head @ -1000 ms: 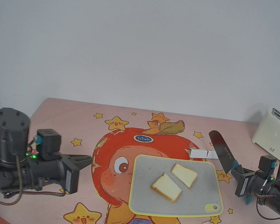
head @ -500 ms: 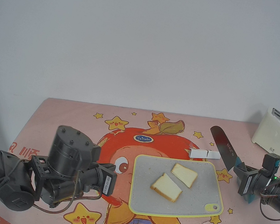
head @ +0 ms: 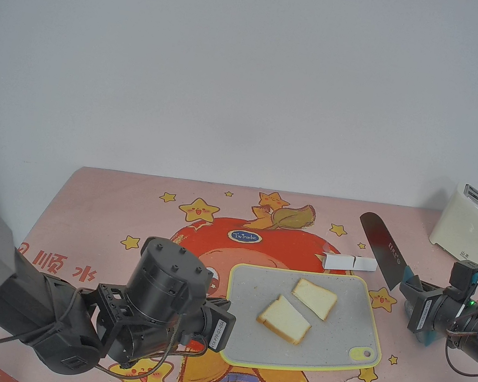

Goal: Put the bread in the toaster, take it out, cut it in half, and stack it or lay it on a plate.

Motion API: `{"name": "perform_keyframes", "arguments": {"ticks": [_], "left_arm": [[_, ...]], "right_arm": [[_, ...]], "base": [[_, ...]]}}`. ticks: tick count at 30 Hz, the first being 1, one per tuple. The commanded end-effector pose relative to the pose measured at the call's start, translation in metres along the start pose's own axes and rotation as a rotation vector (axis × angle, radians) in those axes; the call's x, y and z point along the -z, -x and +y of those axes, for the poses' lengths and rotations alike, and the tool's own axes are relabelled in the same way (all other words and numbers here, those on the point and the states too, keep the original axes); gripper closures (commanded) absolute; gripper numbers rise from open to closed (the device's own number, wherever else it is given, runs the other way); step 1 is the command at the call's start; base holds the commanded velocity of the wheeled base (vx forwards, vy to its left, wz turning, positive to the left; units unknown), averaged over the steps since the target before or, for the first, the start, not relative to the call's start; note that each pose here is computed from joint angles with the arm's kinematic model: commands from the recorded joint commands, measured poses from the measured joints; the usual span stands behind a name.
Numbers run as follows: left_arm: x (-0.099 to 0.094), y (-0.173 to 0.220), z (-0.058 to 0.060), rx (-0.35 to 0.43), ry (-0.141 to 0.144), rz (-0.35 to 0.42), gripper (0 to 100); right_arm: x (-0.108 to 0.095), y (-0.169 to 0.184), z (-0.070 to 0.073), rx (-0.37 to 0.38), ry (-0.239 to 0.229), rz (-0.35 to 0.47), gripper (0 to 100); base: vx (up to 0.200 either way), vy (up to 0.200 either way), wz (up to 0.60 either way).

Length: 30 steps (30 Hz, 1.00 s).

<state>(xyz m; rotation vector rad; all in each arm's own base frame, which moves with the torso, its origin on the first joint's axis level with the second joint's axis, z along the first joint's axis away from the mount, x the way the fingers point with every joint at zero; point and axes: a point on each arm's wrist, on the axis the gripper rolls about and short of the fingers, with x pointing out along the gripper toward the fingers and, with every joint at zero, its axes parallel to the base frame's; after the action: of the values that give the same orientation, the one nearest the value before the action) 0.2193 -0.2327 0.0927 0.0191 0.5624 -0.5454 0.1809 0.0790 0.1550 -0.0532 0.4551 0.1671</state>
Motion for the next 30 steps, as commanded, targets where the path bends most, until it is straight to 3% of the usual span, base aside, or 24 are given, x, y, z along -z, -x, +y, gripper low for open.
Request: {"name": "perform_keyframes", "arguments": {"ticks": [1, 30], "left_arm": [[0.0031, -0.0079, -0.0018, 0.004, -0.004, 0.017, 100], [0.0099, -0.0133, 0.0037, -0.018, -0.005, 0.050, 100]], "right_arm": [[0.0007, -0.0001, 0.0002, -0.001, 0.001, 0.003, 100], [0.0017, 0.0002, 0.0012, -0.006, 0.005, 0.006, 100]], "base": [[0.000, 0.000, 0.00], [0.000, 0.000, 0.00]]}}
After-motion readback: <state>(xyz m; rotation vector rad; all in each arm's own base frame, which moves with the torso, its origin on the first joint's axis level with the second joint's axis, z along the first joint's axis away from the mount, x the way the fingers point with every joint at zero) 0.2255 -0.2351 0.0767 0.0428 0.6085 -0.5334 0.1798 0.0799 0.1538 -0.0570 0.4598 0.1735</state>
